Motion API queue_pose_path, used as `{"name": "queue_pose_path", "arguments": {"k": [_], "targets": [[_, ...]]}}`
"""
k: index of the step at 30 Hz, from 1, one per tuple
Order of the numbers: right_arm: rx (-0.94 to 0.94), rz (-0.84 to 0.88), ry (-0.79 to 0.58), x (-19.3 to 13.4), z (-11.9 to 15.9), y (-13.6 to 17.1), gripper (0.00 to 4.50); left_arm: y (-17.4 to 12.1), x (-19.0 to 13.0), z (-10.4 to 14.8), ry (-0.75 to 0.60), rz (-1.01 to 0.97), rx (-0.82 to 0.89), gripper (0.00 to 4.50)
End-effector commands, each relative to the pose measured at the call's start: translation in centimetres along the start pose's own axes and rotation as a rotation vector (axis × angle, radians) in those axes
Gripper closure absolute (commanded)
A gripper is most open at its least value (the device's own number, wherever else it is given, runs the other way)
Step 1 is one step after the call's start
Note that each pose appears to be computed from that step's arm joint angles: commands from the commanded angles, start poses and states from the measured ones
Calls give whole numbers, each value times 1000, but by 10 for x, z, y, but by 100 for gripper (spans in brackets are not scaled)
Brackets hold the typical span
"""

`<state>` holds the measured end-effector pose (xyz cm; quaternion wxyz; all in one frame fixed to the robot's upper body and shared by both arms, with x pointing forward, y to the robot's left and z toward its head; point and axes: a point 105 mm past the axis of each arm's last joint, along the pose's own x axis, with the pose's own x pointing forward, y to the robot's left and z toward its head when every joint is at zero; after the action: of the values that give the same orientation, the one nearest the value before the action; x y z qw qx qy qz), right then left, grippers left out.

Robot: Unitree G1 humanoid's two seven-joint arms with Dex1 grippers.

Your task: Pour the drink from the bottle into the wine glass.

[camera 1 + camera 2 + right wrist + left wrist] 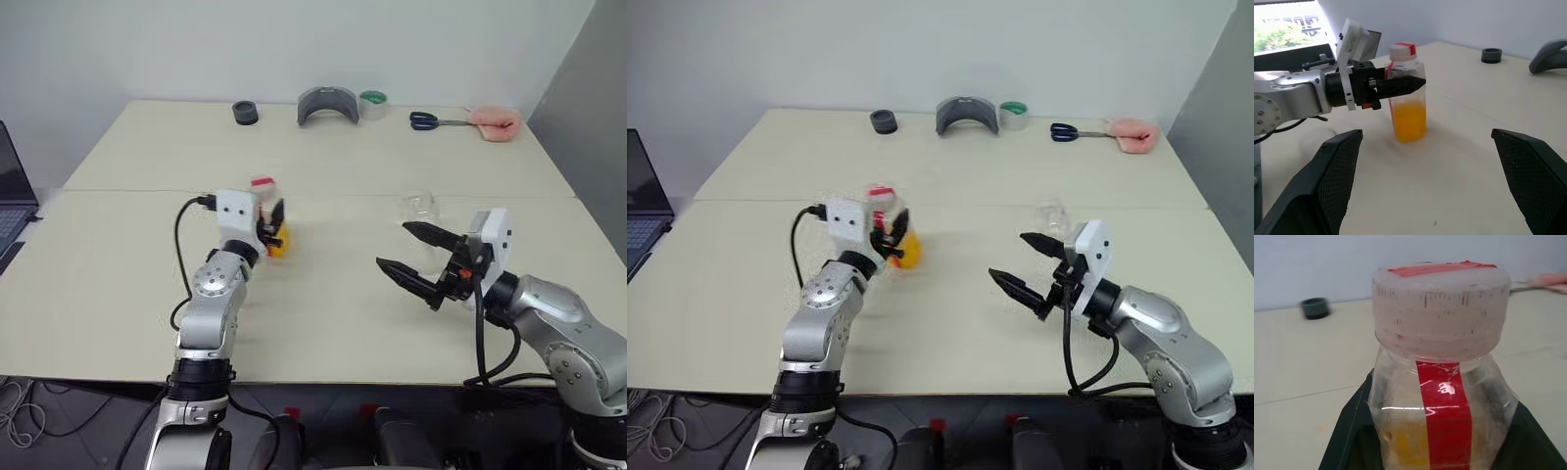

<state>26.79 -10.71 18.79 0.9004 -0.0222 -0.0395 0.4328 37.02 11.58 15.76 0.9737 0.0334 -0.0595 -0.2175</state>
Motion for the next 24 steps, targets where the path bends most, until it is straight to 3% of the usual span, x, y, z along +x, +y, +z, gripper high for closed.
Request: {"name": "queue_pose_path", "arguments": {"k": [1, 6, 11, 24], "targets": [[-58, -45, -45, -2, 18, 6, 0, -44, 9, 31, -109, -264, -1, 265], [-47, -28, -39, 3, 23, 20, 0, -86, 10, 35, -106, -578, 43, 265], [-30, -71, -29, 18, 24, 18, 0, -100, 4, 31, -83, -755, 101, 265], [-31, -115, -41, 46, 20, 16, 0, -101, 0, 25, -78, -820, 135, 265]]}}
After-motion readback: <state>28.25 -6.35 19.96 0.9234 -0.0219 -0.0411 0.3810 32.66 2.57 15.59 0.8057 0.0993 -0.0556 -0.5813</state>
